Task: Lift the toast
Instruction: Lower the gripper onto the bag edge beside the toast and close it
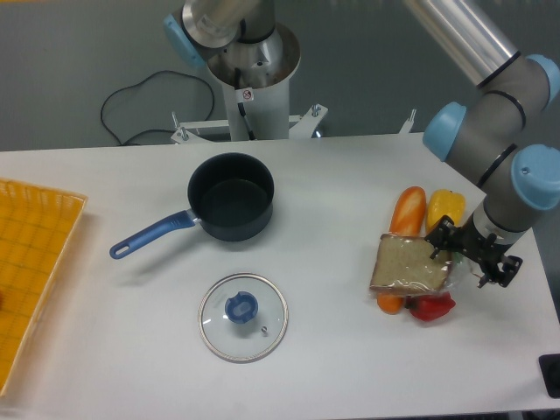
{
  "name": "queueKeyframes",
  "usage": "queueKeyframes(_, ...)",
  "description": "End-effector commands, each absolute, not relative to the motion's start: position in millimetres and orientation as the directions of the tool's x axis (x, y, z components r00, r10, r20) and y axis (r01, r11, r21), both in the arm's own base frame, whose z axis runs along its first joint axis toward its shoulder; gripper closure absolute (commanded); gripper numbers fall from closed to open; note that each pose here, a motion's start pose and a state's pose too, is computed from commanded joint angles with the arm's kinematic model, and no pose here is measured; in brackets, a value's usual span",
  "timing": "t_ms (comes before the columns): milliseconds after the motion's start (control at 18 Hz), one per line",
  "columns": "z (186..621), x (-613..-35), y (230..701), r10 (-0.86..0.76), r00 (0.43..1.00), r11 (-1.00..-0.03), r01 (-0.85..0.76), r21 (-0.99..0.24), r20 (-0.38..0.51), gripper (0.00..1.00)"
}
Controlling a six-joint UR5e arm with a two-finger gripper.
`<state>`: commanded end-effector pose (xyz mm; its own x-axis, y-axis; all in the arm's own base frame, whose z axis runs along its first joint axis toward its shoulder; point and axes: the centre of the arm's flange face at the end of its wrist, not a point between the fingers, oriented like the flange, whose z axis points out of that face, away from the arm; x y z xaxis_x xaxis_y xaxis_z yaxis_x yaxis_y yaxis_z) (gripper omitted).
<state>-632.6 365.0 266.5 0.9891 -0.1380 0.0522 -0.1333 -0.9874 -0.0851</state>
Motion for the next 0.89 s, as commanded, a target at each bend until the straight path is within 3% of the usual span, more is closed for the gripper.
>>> queueKeyframes(278, 267.5, -631.2, 364.3, -0.142, 0.988, -0.987, -0.137, -0.082, 0.061, 0.41)
queueKeyframes(611, 268.7, -630.6, 365.3, -0.144, 0.988, -0.987, -0.139, -0.083, 0.058, 0.52)
queueKeyframes(889, 268.8, -626.8, 364.1, -0.145, 0.988, -0.987, -0.140, -0.084, 0.058, 0.77)
